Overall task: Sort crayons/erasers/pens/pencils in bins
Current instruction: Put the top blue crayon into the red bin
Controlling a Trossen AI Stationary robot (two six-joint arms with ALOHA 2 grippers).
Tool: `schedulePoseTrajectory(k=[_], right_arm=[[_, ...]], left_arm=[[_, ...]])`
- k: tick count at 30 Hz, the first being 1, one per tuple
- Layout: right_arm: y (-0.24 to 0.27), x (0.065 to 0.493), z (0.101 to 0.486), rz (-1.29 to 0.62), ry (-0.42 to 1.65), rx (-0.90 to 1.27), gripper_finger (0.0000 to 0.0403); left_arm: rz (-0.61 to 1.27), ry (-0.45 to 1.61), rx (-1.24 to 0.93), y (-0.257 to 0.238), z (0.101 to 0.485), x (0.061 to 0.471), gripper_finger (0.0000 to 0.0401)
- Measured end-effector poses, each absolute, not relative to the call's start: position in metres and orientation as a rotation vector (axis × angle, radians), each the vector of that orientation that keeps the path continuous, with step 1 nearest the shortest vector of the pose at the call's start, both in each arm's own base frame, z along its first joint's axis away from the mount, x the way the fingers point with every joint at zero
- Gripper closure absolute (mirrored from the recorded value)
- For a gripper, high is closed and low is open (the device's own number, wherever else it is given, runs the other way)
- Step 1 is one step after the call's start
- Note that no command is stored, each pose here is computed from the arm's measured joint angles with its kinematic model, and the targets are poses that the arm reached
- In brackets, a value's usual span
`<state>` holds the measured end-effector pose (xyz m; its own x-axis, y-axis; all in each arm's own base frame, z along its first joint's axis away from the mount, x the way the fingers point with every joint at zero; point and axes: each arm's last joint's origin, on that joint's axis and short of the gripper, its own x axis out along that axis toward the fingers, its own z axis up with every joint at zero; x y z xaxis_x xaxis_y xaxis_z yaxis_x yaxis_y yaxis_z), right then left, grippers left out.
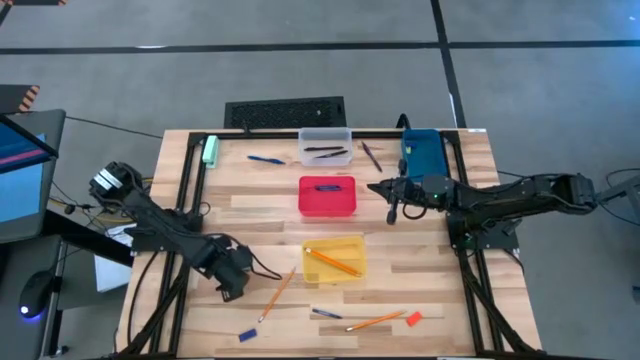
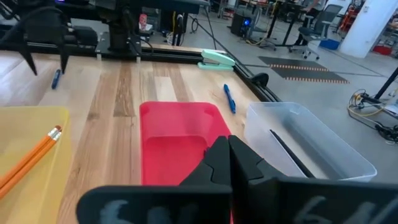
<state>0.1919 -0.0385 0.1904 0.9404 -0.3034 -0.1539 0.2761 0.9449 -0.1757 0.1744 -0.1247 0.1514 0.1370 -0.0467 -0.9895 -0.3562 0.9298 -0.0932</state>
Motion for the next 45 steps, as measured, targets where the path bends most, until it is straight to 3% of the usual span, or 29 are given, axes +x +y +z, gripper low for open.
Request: schedulePoseTrajectory(k=[11, 19, 33, 45], right_arm=[[-0.039, 0.192, 0.190, -0.298, 0.180, -0.149, 0.0400], [-0.039, 0.192, 0.189, -0.297, 0.195, -0.141, 0.0400], [-0.038, 0.191, 0.187, -0.295, 0.212, -0.125, 0.0401], [-0.038, 0.191, 0.187, -0.295, 0.210, -0.123, 0.0399]], left_arm=[[0.168, 1.431, -0.241, -0.112, 0.146, 0.177, 0.0188], [0.142, 1.401, -0.305, -0.109, 0.133, 0.174, 0.0192], [0.125, 1.429, -0.169, -0.104, 0.130, 0.171, 0.0314], [0.097, 1.483, -0.202, -0.086, 0.132, 0.179, 0.0373]])
